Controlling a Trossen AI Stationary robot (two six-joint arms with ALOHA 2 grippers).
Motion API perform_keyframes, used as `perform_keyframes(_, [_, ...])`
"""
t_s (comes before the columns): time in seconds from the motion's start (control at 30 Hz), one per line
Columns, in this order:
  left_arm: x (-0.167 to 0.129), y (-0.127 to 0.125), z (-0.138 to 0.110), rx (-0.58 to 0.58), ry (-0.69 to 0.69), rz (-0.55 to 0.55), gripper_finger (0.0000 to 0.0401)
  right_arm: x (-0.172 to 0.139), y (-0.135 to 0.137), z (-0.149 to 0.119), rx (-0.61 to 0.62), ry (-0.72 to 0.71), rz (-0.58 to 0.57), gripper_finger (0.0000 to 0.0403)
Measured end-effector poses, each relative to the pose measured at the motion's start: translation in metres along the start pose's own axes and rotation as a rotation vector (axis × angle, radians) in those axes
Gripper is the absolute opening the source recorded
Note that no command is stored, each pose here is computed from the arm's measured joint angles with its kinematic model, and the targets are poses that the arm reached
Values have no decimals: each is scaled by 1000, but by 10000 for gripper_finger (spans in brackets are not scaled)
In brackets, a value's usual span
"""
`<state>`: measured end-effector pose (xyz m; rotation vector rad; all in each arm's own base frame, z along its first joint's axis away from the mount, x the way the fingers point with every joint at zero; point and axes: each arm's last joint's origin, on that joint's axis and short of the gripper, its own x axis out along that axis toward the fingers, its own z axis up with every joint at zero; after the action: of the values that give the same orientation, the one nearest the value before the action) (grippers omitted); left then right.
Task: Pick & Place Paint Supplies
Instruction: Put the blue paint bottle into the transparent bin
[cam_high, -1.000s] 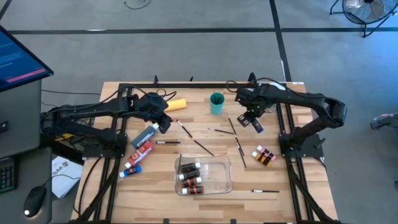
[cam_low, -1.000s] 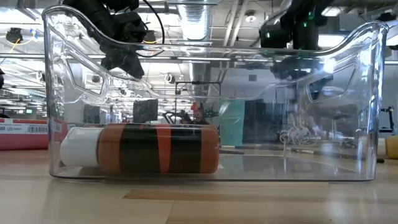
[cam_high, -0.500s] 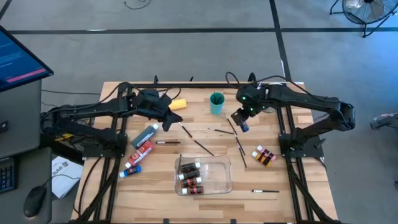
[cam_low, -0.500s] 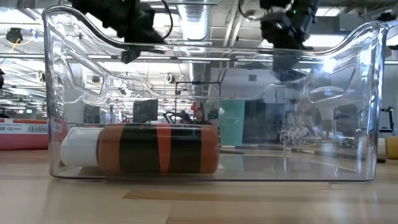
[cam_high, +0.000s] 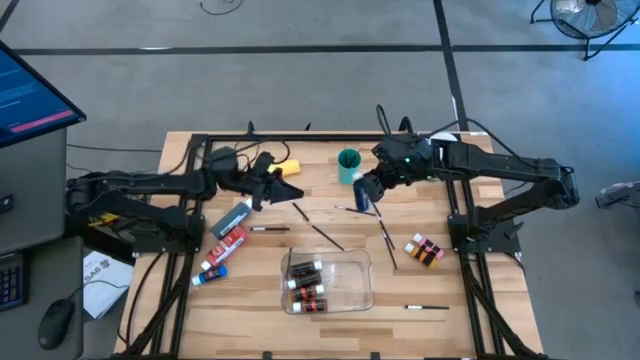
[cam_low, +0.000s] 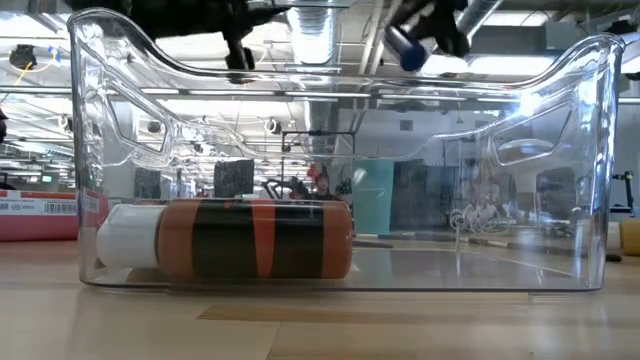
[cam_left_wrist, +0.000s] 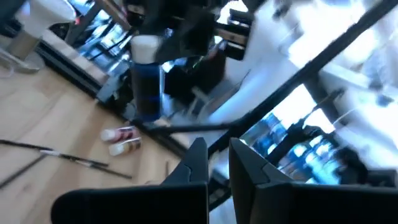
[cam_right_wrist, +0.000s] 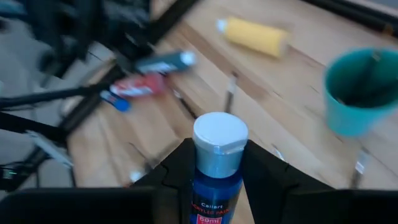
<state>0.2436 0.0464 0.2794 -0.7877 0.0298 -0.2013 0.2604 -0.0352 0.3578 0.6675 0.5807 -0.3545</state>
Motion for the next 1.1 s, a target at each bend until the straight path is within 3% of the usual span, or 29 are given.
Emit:
perform_keyframes(0.23, [11, -1, -37, -99, -121, 9, 2, -14, 26, 9, -41, -87, 124, 102])
perform_keyframes(0.37, [30, -24, -50, -100, -222, -56, 2, -23, 39, 13, -67, -130, 190, 102])
perform_keyframes(0.5, [52, -43, -59, -37, -317, -2, 11, -32, 53, 15, -93, -167, 258, 102])
perform_keyframes(0.6, [72, -50, -55, 8, -316, 6, 43, -34, 60, 13, -130, -192, 299, 102])
perform_keyframes(0.8, [105, -55, -45, 16, -366, 33, 145, -35, 64, 12, -136, -198, 320, 102])
perform_keyframes(0.97, [109, -55, -39, 30, -367, 29, 214, -35, 64, 12, -145, -195, 313, 102])
perform_keyframes(1.1, [109, -55, -39, 31, -365, 27, 238, -35, 64, 12, -147, -197, 313, 102])
